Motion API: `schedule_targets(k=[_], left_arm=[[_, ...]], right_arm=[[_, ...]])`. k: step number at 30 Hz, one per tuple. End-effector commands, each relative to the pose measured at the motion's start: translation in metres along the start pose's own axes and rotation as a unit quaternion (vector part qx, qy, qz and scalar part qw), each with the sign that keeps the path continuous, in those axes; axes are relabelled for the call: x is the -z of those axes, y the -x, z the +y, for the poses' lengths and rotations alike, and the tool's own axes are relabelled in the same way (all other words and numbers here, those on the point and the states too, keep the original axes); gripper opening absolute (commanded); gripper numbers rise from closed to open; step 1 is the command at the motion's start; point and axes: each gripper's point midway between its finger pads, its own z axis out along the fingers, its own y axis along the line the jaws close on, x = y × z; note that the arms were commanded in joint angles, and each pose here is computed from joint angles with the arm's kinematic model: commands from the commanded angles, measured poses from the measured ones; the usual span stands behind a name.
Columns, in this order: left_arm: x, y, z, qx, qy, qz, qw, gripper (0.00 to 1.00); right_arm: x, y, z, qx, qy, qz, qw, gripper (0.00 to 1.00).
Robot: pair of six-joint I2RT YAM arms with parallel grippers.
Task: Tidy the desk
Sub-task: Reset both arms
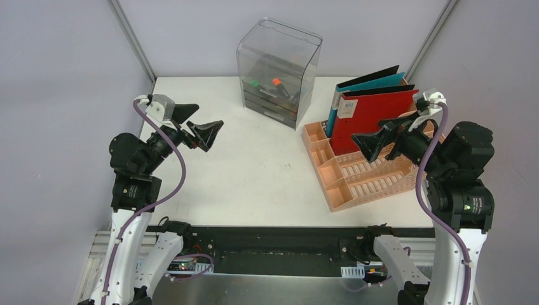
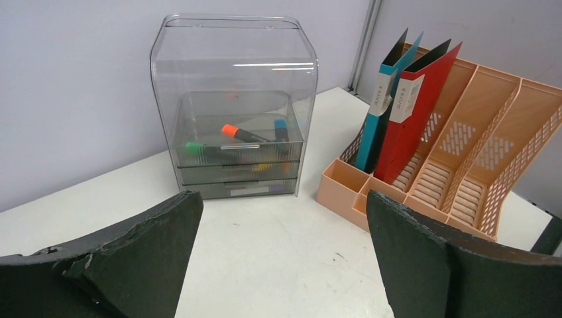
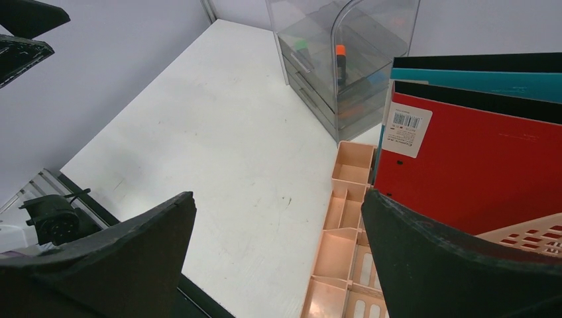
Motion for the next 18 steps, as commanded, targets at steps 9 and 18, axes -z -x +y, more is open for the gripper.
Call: schedule_targets(k=[9, 18], left_arm=[[-0.0018, -0.0029, 0.0036, -0.008, 0.005, 0.000, 1.000, 0.99], [-0.0038, -0.0059, 0.0059, -0.005, 0.008, 0.004, 1.000, 0.99]], right_arm=[[-0.0006, 0.0074, -0.0004, 0.010, 0.000, -0.024, 1.000, 1.00], [0.0009, 0.0049, -0.0037, 0.015, -0.011, -0.026, 0.999, 1.00]])
